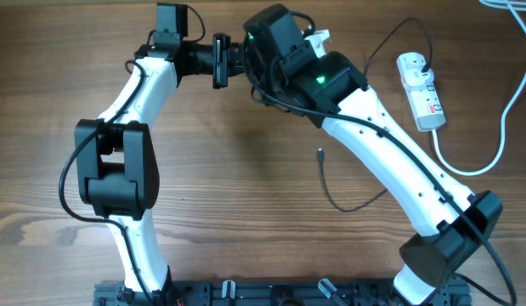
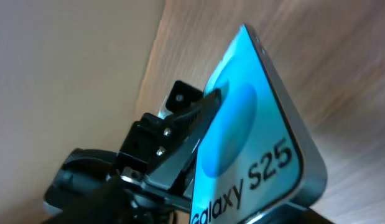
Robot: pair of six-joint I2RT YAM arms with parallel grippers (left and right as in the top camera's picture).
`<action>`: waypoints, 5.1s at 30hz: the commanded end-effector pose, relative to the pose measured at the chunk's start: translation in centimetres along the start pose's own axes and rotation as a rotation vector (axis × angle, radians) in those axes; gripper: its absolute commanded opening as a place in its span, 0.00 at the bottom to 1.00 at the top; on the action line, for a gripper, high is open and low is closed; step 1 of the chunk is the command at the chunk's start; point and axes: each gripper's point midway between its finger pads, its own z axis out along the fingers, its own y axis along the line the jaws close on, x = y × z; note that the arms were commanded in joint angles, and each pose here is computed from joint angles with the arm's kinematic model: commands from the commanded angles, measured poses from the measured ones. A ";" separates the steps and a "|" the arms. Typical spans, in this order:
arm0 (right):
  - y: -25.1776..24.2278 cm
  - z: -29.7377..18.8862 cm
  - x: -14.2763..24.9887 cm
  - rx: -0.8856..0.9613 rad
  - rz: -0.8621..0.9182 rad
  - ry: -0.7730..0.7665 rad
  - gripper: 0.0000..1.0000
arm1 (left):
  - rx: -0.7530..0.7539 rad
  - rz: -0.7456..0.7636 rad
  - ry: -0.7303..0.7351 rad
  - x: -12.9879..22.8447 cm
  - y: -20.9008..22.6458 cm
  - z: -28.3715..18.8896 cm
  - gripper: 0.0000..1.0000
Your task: Plug charger to phone and switch on socket
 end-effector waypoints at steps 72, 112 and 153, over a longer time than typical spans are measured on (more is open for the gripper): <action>-33.4 8.0 -3.8 0.697 -0.982 0.552 0.37 | -0.678 0.390 -1.142 -1.0 5.9 -21.4 0.04; -15.4 -4.7 0.5 -0.017 -1.081 0.531 0.04 | -0.263 1.121 -0.542 5.1 -2.8 -9.0 0.04; -11.3 -6.7 2.4 -0.105 -1.126 0.326 0.04 | -0.189 1.344 -0.198 10.6 -2.8 2.6 0.04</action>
